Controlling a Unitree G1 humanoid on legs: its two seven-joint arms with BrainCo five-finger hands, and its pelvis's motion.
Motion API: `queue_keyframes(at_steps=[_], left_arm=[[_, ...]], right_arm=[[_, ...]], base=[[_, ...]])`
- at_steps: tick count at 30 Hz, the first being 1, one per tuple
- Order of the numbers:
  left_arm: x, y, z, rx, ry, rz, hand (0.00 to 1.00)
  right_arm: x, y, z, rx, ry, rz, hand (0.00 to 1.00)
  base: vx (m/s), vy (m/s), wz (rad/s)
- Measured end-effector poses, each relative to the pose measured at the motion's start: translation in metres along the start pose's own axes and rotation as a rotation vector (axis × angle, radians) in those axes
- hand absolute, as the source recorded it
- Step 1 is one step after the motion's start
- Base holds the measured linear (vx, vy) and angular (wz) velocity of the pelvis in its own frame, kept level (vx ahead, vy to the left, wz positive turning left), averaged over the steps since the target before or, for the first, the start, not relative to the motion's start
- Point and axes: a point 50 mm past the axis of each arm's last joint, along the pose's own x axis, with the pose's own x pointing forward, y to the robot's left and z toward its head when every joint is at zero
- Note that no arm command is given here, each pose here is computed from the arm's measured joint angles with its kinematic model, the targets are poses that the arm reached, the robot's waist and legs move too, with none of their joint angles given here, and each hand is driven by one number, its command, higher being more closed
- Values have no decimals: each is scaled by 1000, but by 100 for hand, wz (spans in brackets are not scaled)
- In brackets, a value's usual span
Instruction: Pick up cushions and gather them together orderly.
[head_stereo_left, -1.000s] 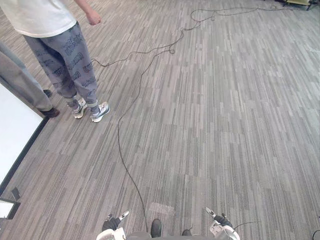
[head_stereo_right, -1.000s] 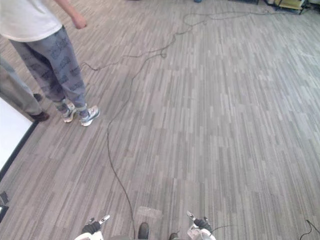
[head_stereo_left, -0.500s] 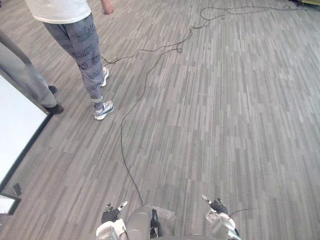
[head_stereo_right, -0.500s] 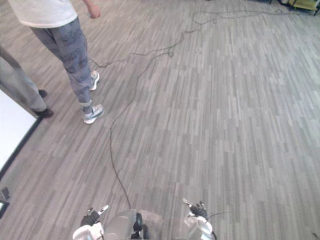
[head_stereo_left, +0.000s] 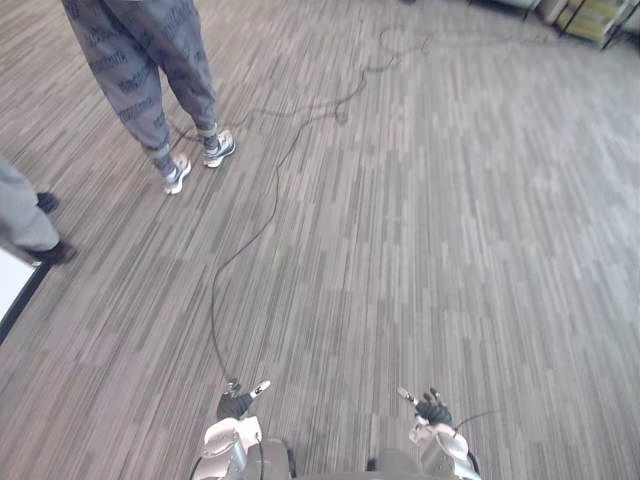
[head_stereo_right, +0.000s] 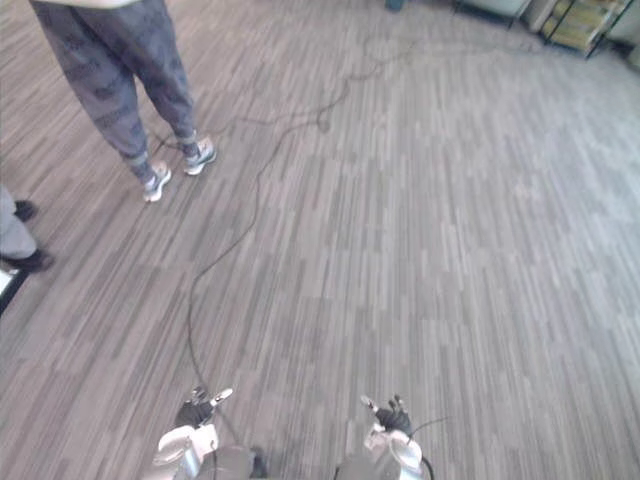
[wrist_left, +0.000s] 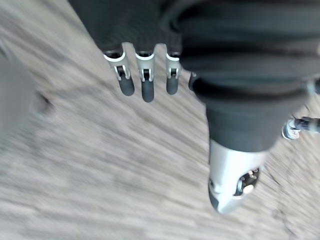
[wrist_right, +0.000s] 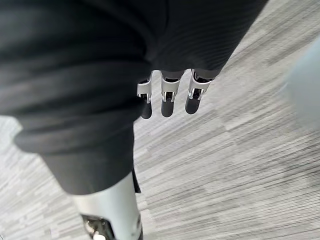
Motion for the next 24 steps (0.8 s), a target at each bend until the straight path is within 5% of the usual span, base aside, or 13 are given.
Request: queue_keyframes(at_steps=[9,16,24], left_arm=[[0,-6,-15,-45,73,16,0],[-4,-1,-14,-65,52,10,0],[-6,5,-6,-42,-10,10,0]], right_arm=[[6,-16,20,28,-62,-40,0],[4,10,9,-13,-24,46,0],[4,19,11,-48,-28,78,0]], base=[[682,-155,51],[700,-109,-16],[616,207,-82]])
